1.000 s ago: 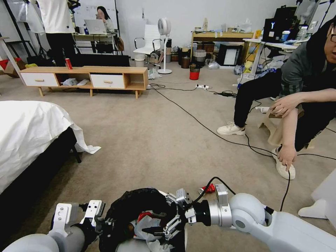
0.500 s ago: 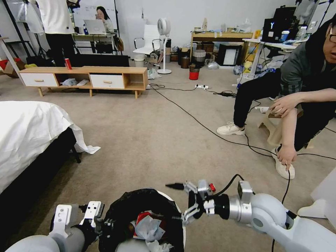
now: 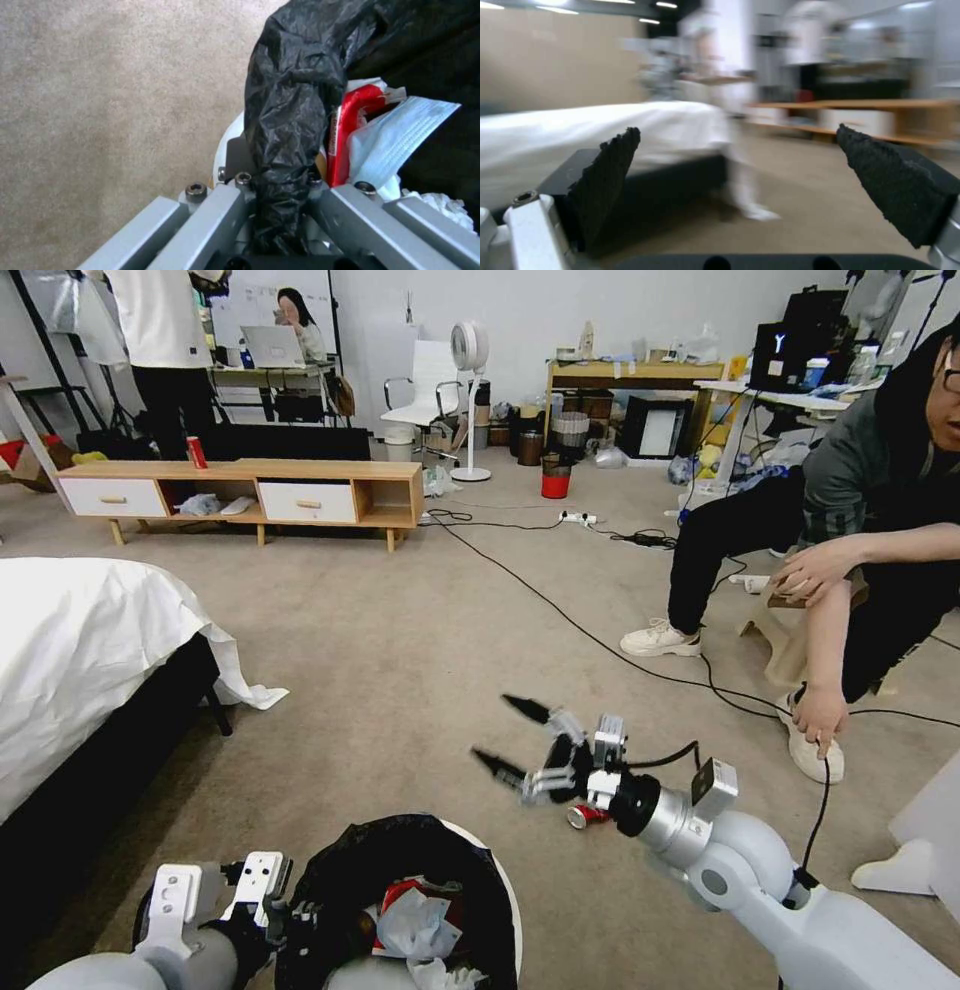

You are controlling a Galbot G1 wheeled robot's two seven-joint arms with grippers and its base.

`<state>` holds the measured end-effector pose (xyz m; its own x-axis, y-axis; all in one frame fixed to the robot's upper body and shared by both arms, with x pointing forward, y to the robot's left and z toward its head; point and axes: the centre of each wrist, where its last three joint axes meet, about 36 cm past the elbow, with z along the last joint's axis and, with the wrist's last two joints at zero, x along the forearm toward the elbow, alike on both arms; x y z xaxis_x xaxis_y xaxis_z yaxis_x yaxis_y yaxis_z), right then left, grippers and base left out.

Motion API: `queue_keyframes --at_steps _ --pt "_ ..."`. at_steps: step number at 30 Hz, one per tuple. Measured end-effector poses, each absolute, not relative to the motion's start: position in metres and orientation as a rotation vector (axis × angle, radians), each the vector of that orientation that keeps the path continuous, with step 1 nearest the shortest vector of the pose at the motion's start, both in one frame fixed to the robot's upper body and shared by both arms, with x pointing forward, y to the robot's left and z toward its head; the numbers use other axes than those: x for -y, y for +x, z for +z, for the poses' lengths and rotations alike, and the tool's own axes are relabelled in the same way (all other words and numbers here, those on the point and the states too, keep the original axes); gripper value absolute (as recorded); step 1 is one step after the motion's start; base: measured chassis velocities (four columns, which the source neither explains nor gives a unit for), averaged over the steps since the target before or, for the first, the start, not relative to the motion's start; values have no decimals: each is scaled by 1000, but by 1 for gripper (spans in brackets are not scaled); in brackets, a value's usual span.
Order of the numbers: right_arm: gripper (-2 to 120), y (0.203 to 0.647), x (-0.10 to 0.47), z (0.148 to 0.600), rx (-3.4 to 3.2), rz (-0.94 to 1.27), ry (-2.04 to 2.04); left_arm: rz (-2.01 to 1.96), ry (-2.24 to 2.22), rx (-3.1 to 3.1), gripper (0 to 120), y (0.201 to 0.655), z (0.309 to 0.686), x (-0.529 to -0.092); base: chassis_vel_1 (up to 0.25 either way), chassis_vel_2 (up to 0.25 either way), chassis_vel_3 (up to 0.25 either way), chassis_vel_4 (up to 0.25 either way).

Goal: Pick up the trash bin and place the garbage on the floor into it.

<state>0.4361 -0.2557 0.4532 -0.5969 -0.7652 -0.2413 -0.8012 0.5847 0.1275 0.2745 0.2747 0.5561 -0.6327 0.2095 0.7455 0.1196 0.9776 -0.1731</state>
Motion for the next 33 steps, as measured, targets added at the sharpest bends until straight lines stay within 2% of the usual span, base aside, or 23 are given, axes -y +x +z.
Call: queue_keyframes --at_steps 4,6,8,10,14,16,26,29,32,33 --pt "100 437 259 443 -2728 312 -1156 138 -222 2266 1 274 556 -276 0 0 0 0" --pt "100 432 268 417 -2808 336 -909 134 -212 2282 1 276 556 -277 0 0 0 0" --pt "100 427 278 407 -2837 305 -852 133 -211 2284 1 278 554 -279 0 0 0 0" --pt "100 408 301 386 -2923 219 -734 117 -208 2289 1 284 552 -283 0 0 0 0" --pt "100 389 315 375 -2997 111 -578 102 -209 2298 1 287 554 -284 0 0 0 0" --pt "100 364 327 364 -3069 8 -405 90 -214 2306 1 289 554 -283 0 0 0 0" --pt "100 318 354 341 -3079 -115 -239 136 -178 2297 1 273 537 -274 0 0 0 0" --pt "100 281 372 320 -3101 -169 -213 154 -142 2301 1 268 530 -275 0 0 0 0" --pt "100 266 371 311 -3113 -172 -195 164 -135 2303 1 266 528 -274 0 0 0 0" --pt "100 249 366 302 -3120 -180 -163 178 -131 2305 1 265 526 -272 0 0 0 0"
